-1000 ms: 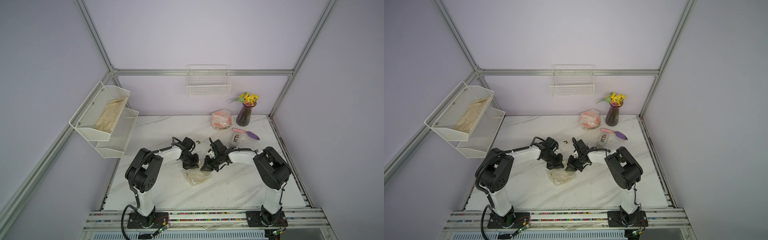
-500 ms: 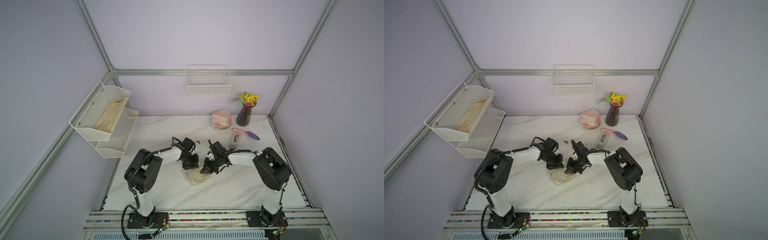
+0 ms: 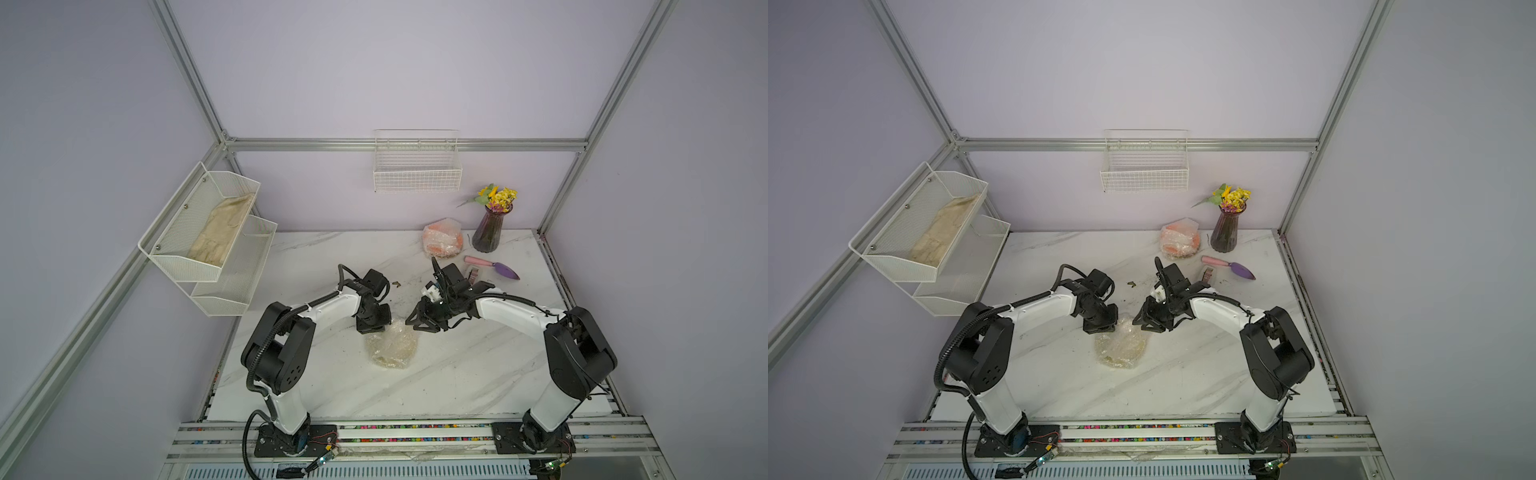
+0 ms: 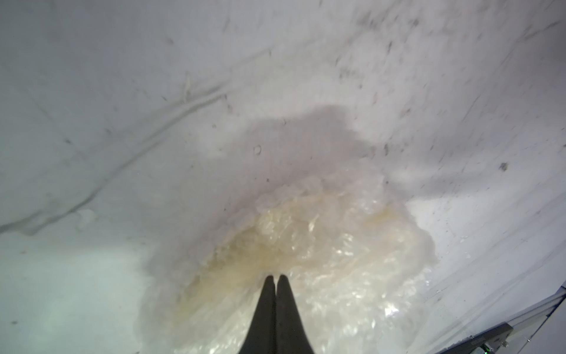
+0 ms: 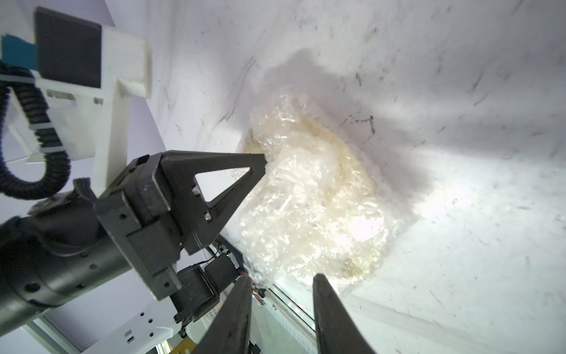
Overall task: Wrap dinner plates in bubble wrap
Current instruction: Stick the tape on the bubble wrap, then reset both arms
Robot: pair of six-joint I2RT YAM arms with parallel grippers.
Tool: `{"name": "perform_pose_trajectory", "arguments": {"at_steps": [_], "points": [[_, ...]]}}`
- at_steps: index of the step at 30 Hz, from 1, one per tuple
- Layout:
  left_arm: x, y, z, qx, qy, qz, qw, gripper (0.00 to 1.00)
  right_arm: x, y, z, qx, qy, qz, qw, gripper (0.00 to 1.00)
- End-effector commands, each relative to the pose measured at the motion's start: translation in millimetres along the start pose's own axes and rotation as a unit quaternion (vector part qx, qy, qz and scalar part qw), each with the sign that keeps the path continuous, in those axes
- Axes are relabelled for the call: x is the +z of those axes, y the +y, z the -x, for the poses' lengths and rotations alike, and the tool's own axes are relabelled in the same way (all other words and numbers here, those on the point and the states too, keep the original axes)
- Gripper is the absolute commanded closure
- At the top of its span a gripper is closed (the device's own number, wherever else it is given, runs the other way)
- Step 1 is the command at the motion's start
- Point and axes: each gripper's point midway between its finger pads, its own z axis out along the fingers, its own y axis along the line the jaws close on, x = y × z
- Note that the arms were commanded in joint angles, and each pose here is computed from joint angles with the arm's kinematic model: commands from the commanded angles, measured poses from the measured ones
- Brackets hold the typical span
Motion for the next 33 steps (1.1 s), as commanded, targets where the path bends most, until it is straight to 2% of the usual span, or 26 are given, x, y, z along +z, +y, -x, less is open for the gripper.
{"name": "perform_pose_trajectory", "arguments": {"at_steps": [1,6,8,10,12,14,15,16,19,22,23,26,28,29,33], "points": [[-56.5,-30.3,41.7,0.036,-0.084,-0.029,0.995,0.94,-16.3,4.0,0.2,0.012,-0.001,0.006,1.0,0.62],[-85.8,-46.3,53.9,0.044,-0.11,-0.052,0.992,0.81,-23.0,0.7,10.8,0.012,-0.018,0.002,1.0,0.63],[-95.1,-38.6,58.0,0.042,-0.124,-0.039,0.991,0.75,-32.1,-11.7,20.5,0.017,-0.047,-0.016,0.999,0.64],[-105.5,-16.3,64.4,0.032,-0.153,0.0,0.988,0.63,-48.6,-36.1,34.7,0.009,-0.089,-0.062,0.994,0.62],[-117.9,14.6,72.3,0.023,-0.189,0.052,0.98,0.47,-71.4,-68.4,52.9,-0.001,-0.137,-0.127,0.982,0.52],[-133.5,53.0,79.5,0.012,-0.229,0.12,0.966,0.23,-99.9,-101.5,72.5,-0.009,-0.188,-0.192,0.963,0.24],[-140.8,70.1,82.4,0.005,-0.244,0.147,0.958,0.01,-111.4,-113.5,80.0,-0.012,-0.206,-0.214,0.955,0.11],[-149.5,88.7,85.7,0.0,-0.263,0.178,0.948,0.0,-125.9,-127.8,88.6,-0.016,-0.228,-0.243,0.943,0.03],[-162.6,137.3,89.1,-0.015,-0.299,0.253,0.92,0.0,-165.0,-163.9,110.4,-0.032,-0.278,-0.337,0.899,0.03],[-175.2,177.3,92.3,-0.026,-0.347,0.325,0.879,0.0,-200.3,-191.1,128.9,-0.055,-0.326,-0.436,0.837,0.03],[-176.1,189.5,93.0,-0.03,-0.358,0.348,0.866,0.0,-204.3,-195.8,135.1,-0.079,-0.337,-0.45,0.823,0.03],[-160.4,206.9,98.3,-0.006,-0.371,0.37,0.852,0.0,-205.6,-207.0,148.5,-0.148,-0.38,-0.468,0.784,0.03],[-151.1,209.8,105.0,0.017,-0.385,0.372,0.845,0.0,-200.2,-215.0,153.1,-0.183,-0.408,-0.463,0.765,0.02],[-136.6,213.7,107.6,0.029,-0.378,0.377,0.845,0.0,-196.5,-217.7,156.3,-0.195,-0.425,-0.452,0.76,0.02],[-120.1,210.5,123.6,0.056,-0.429,0.34,0.835,0.0,-184.1,-225.9,160.6,-0.213,-0.484,-0.383,0.758,0.03]]}}
